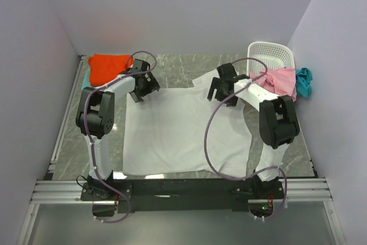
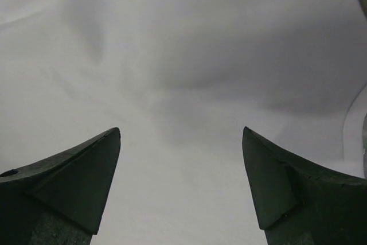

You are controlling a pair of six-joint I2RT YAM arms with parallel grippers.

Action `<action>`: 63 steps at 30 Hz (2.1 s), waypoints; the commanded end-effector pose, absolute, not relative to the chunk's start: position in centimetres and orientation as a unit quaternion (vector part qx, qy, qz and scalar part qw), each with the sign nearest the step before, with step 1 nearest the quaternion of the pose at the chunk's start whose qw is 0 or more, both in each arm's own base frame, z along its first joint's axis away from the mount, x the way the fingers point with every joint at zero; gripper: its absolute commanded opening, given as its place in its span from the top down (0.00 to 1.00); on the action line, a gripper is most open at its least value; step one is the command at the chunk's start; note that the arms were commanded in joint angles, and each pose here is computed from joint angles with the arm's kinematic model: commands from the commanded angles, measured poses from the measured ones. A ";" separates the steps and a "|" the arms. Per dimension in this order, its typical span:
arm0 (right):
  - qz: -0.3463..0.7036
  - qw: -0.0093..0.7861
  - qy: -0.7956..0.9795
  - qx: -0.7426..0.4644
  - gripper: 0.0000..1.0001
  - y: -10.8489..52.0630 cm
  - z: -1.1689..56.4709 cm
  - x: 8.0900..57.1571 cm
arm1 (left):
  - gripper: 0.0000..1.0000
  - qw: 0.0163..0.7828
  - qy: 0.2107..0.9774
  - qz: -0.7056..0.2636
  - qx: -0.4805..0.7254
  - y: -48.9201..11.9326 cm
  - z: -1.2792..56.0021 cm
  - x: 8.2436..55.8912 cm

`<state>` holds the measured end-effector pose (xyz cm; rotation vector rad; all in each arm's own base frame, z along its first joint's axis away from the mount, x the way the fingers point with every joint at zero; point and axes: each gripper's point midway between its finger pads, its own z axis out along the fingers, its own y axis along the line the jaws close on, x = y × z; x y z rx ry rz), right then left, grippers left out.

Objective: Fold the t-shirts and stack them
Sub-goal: Flatten the tshirt out

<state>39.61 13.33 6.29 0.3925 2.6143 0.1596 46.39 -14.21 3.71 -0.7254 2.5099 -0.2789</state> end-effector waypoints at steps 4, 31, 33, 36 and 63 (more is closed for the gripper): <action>0.028 0.201 0.968 0.145 0.08 11.0 3.9 41.3 | 0.00 0.227 0.936 -0.065 -0.261 -13.0 2.1 45.6; 0.077 0.199 0.964 0.156 0.10 7.0 3.9 54.2 | 0.00 0.264 0.925 -0.139 -0.236 -15.2 2.6 57.3; 0.090 0.215 0.963 0.137 0.10 7.5 5.2 54.8 | 0.00 0.278 0.920 -0.149 -0.233 -15.3 3.9 57.9; 0.103 0.255 0.957 0.092 0.11 8.3 9.2 55.0 | 0.01 0.311 0.910 -0.164 -0.221 -15.4 7.4 58.7; 0.096 0.408 0.906 0.061 0.09 11.7 18.7 37.7 | 0.01 0.197 0.882 -0.062 -0.425 -6.2 5.6 21.3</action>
